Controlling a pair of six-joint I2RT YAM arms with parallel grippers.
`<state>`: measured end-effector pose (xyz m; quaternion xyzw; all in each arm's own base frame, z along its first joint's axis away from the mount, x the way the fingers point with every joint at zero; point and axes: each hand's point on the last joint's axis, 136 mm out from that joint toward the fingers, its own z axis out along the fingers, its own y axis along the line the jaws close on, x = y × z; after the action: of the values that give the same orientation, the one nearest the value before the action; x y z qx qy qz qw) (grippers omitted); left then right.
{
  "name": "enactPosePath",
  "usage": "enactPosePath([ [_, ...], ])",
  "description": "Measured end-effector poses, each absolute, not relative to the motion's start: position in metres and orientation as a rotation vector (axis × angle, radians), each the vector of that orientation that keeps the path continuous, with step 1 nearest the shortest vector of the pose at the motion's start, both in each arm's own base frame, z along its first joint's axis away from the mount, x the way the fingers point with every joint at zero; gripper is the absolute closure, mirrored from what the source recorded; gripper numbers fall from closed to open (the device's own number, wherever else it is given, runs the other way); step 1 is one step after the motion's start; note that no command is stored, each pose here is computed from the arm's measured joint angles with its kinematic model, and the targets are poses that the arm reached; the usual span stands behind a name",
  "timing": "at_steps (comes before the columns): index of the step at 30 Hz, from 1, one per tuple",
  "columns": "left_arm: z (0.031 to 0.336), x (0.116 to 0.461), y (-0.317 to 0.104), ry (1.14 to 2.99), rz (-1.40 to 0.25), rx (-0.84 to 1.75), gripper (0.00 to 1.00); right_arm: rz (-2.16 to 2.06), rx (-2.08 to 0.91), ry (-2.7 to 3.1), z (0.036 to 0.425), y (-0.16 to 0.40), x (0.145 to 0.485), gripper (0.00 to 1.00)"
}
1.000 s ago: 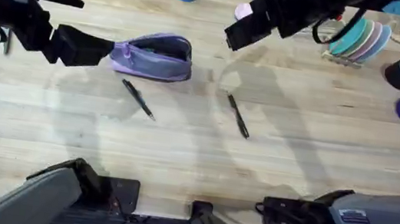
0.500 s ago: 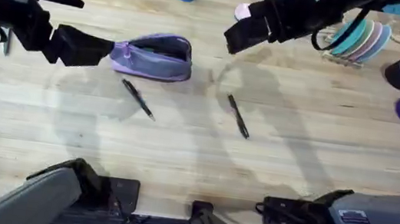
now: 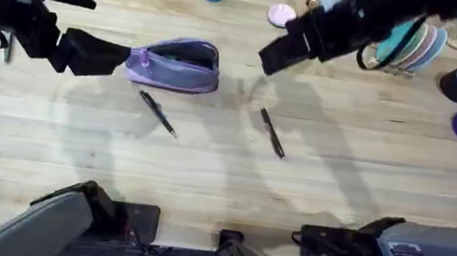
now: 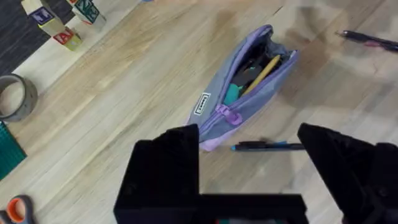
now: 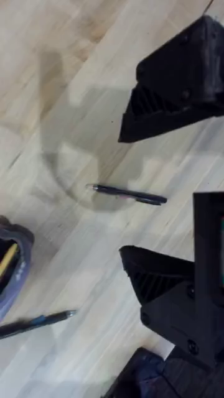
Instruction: Unzip the bag, pick up the pens from the table one at a time and place them inside, then zip the bag closed.
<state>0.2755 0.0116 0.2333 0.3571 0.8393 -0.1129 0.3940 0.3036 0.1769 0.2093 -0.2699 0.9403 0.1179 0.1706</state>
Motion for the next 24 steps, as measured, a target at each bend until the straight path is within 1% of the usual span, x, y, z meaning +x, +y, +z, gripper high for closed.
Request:
enactPosePath([
  [7, 0.233, 0.276, 0.012, 2.129, -0.286, 0.906, 0.007, 0.327, -0.755, 2.680, 0.193, 0.162, 0.274, 0.005],
  [14, 0.233, 0.276, 0.012, 2.129, -0.286, 0.906, 0.006, 0.312, -0.696, 2.722, 0.161, 0.145, 0.246, 0.005],
  [18, 0.233, 0.276, 0.012, 2.129, -0.286, 0.906, 0.007, 0.302, -0.649, 2.752, 0.139, 0.142, 0.242, 0.005],
  [19, 0.233, 0.276, 0.012, 2.129, -0.286, 0.906, 0.007, 0.302, -0.630, 2.743, 0.130, 0.142, 0.246, 0.005],
  [21, 0.233, 0.276, 0.012, 2.129, -0.286, 0.906, 0.007, 0.303, -0.662, 2.700, 0.118, 0.162, 0.263, 0.004],
  [22, 0.233, 0.276, 0.012, 2.129, -0.286, 0.906, 0.008, 0.303, -0.699, 2.714, 0.106, 0.171, 0.264, 0.005],
  [24, 0.233, 0.276, 0.012, 2.129, -0.286, 0.906, 0.007, 0.300, -0.719, 2.731, 0.096, 0.176, 0.265, 0.005],
])
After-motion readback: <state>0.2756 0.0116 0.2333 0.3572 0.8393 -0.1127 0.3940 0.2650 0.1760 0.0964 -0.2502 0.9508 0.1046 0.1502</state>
